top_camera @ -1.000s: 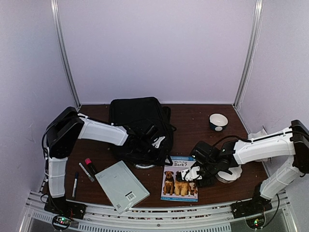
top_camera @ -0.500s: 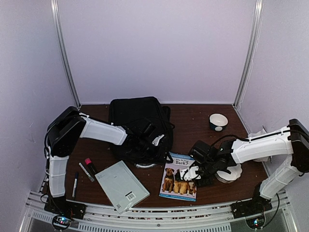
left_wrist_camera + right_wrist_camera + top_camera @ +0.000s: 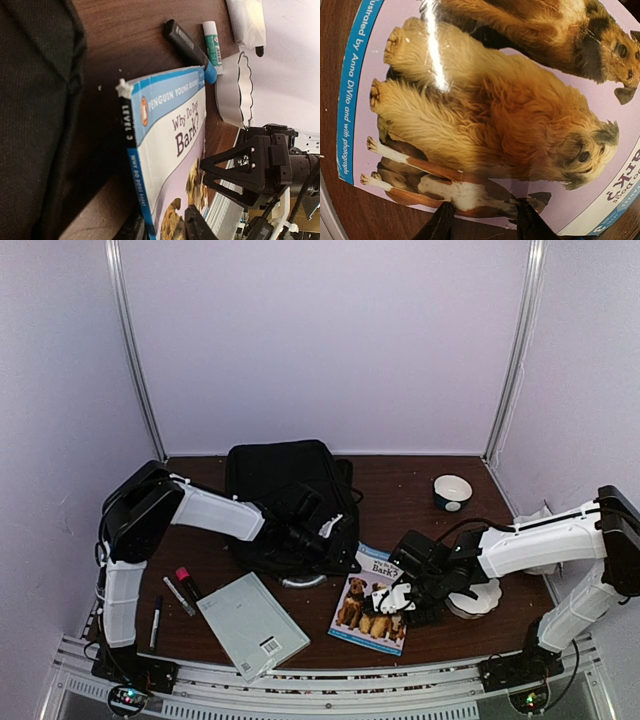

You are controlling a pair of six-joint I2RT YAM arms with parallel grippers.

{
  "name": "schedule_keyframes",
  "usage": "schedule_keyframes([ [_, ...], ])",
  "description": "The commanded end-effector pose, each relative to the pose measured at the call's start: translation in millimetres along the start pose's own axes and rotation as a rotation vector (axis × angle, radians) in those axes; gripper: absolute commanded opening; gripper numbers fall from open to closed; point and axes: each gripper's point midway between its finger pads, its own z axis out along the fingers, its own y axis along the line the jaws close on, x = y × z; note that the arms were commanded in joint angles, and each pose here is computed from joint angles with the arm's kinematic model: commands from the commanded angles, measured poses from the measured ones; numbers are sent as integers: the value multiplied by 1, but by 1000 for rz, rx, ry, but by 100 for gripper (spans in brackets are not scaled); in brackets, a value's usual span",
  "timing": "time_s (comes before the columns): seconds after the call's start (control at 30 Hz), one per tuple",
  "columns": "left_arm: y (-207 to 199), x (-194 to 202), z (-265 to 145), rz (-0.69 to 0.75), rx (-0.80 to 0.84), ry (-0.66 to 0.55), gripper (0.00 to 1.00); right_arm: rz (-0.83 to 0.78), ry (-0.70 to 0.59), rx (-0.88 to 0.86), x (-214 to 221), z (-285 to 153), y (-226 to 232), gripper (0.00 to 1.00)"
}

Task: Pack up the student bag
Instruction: Pick up the book at the center of the board, then pass from the left arm to the right

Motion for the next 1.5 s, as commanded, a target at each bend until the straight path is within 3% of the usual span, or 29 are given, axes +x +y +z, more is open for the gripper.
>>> schedule_keyframes([
  [0.0,-28,4,9,59,103,38,27,-9,110,-39,28,27,16,43],
  [0.4,-33,9,-1,63,91,33,0,4,104,-25,26,24,13,43],
  [0.63,-55,0,-38,162,42,-30,0,53,26,66,9,-31,-13,50],
  [0.77,-71,-16,-69,275,-18,-88,0,155,-101,108,-4,-89,-43,59],
  [0.87,-76,-34,-98,318,-56,-161,0,328,-288,154,-9,-138,-79,69],
  [1.0,-93,-57,-142,379,-68,-293,0,577,-528,89,-11,-182,-120,75],
  [1.13,-110,-77,-174,428,-58,-392,0,686,-677,32,-19,-201,-146,82],
  [1.23,-129,-89,-198,470,-33,-486,0,702,-793,-19,-34,-217,-154,99],
  [1.47,-169,-105,-237,545,33,-621,0,803,-984,-143,-64,-227,-183,100],
])
